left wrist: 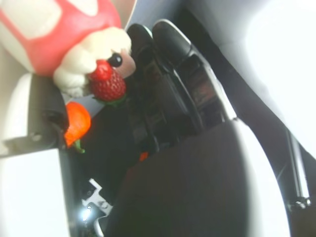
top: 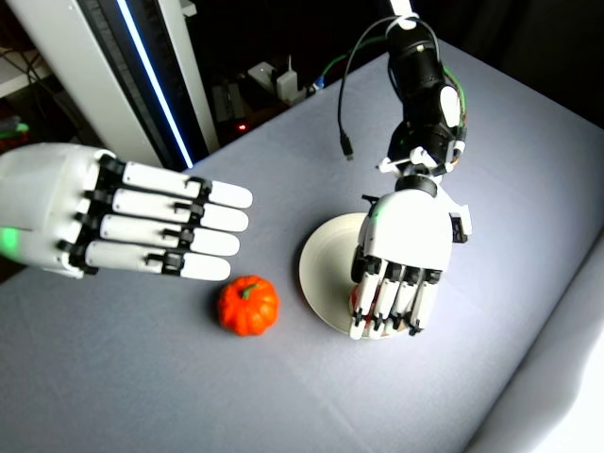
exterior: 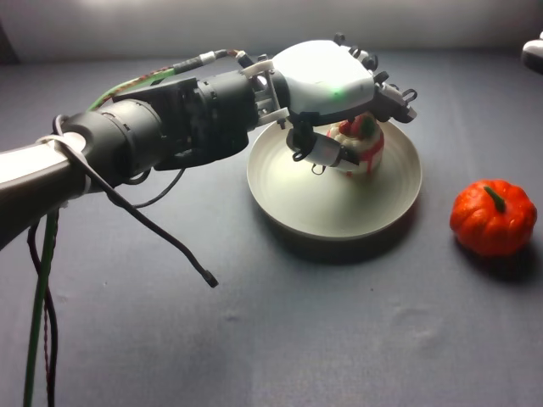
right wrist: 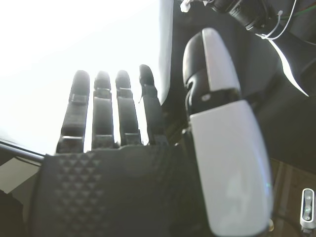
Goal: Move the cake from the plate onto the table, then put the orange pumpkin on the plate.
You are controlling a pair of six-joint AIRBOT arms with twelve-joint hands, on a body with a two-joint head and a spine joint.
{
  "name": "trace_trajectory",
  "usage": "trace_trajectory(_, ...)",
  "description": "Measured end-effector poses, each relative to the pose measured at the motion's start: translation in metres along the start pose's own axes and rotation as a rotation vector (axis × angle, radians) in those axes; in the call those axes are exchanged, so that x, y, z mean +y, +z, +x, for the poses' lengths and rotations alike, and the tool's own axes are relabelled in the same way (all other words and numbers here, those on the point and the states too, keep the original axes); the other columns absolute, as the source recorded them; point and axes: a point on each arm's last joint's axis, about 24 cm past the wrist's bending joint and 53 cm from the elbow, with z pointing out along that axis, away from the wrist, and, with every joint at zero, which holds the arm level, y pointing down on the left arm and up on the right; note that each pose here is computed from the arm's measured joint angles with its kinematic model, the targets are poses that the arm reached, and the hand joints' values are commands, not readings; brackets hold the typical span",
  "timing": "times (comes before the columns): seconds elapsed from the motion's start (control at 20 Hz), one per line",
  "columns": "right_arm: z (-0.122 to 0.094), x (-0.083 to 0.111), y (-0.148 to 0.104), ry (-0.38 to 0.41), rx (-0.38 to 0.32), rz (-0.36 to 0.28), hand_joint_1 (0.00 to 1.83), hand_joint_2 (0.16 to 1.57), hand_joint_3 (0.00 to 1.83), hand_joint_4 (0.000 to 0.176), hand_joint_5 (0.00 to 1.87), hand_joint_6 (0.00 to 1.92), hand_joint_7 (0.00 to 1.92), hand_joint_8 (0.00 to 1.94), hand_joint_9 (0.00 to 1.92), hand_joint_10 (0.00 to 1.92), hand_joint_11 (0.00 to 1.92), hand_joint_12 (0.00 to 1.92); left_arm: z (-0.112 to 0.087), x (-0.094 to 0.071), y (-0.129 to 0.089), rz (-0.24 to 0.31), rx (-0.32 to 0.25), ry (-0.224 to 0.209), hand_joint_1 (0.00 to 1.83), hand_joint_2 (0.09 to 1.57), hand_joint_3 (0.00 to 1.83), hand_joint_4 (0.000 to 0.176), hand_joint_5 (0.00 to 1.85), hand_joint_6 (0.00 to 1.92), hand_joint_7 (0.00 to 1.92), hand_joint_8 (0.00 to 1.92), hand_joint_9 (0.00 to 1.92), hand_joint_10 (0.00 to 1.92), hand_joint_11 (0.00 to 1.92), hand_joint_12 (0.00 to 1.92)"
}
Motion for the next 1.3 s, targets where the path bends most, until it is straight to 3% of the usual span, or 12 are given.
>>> trace_trajectory(0.15,-0.001,0.001,0.0,0.0,-0.003,-0.004,0.94,1.2,0.01,0.0,0.18,0.01,0.16,0.0,0.14,0.0,0.0,0.32,0.004,0.002,-0.002,0.0,0.004,-0.005,1.2,0.97,0.0,0.0,0.95,0.07,0.86,0.7,0.73,1.19,0.49,1.64)
trace_trajectory(0.2,-0.001,0.001,0.0,0.0,-0.004,-0.005,0.93,1.18,0.0,0.0,0.2,0.01,0.16,0.0,0.15,0.01,0.0,0.38,0.006,0.004,-0.003,-0.003,0.001,-0.014,1.18,1.07,0.0,0.0,1.04,0.68,0.77,0.86,0.64,1.37,0.48,1.76)
trace_trajectory(0.25,-0.001,0.001,0.0,0.0,-0.005,-0.006,0.9,1.19,0.0,0.0,0.21,0.01,0.17,0.0,0.14,0.0,0.0,0.39,0.008,0.007,-0.005,-0.009,0.002,-0.017,1.17,1.08,0.0,0.0,1.03,0.85,0.71,0.99,0.63,1.43,0.55,1.77)
trace_trajectory(0.4,-0.001,0.001,0.0,0.0,-0.004,-0.006,0.86,1.22,0.0,0.0,0.18,0.01,0.15,0.0,0.14,0.01,0.0,0.47,0.011,0.011,-0.007,-0.018,0.003,-0.026,1.24,1.13,0.0,0.0,1.05,0.71,0.82,1.45,0.79,1.73,0.78,1.85)
trace_trajectory(0.45,-0.001,0.001,0.0,0.0,-0.003,-0.006,0.85,1.22,0.0,0.0,0.18,0.01,0.15,0.0,0.14,0.0,0.0,0.57,0.011,0.01,-0.007,-0.017,0.002,-0.027,1.25,1.14,0.0,0.0,1.02,0.73,0.87,1.43,0.84,1.71,0.83,1.82)
trace_trajectory(0.7,-0.001,0.001,0.0,0.0,-0.005,-0.005,0.94,1.18,0.0,0.0,0.19,0.01,0.18,0.0,0.14,0.0,0.0,0.3,0.009,0.011,-0.007,-0.017,-0.002,-0.033,1.21,1.2,0.01,0.0,0.84,1.09,0.8,1.52,0.83,1.79,0.84,1.85)
trace_trajectory(0.8,-0.001,0.001,0.0,0.0,-0.005,-0.005,0.95,1.2,0.0,0.0,0.22,0.01,0.25,0.01,0.18,0.01,0.0,0.43,0.006,0.012,-0.01,-0.017,-0.004,-0.032,1.19,1.23,0.01,0.0,0.8,1.19,0.75,1.57,0.79,1.85,0.82,1.91)
trace_trajectory(0.9,-0.002,0.001,0.0,0.001,-0.006,-0.002,0.9,1.2,0.0,0.0,0.23,0.01,0.24,0.0,0.22,0.01,0.0,0.66,0.0,0.012,-0.017,-0.018,-0.003,-0.021,1.22,1.22,0.01,0.0,0.85,1.06,0.75,1.62,0.83,1.84,0.84,1.9)
trace_trajectory(1.0,-0.001,0.001,0.0,0.002,-0.006,-0.002,0.94,1.17,0.0,0.0,0.25,0.01,0.21,0.0,0.19,0.0,0.0,0.49,-0.009,0.014,-0.025,-0.029,-0.002,-0.008,1.23,1.21,0.0,0.0,0.85,1.04,0.78,1.58,0.85,1.82,0.83,1.85)
trace_trajectory(1.1,0.0,0.001,0.0,0.005,-0.003,-0.001,0.92,1.15,0.0,0.0,0.22,0.0,0.15,0.0,0.13,0.01,0.0,0.23,-0.027,0.016,-0.037,-0.04,-0.016,-0.005,1.21,1.24,0.01,0.0,0.83,1.04,0.7,1.71,0.82,1.91,0.84,1.91)
trace_trajectory(1.2,0.003,-0.001,0.0,0.009,0.004,0.008,0.86,1.14,0.0,0.0,0.22,0.0,0.15,0.0,0.16,0.01,0.0,0.36,-0.057,0.019,-0.054,-0.052,-0.058,-0.004,1.21,1.23,0.0,0.0,0.86,1.0,0.7,1.69,0.71,1.92,0.74,1.92)
trace_trajectory(1.3,0.003,0.0,0.001,0.015,-0.001,0.011,0.81,1.17,0.01,0.0,0.2,0.0,0.17,0.01,0.16,0.01,0.0,0.43,-0.078,0.024,-0.071,-0.067,-0.098,-0.021,1.22,1.19,0.0,0.0,0.87,1.02,0.85,1.45,0.77,1.74,0.71,1.91)
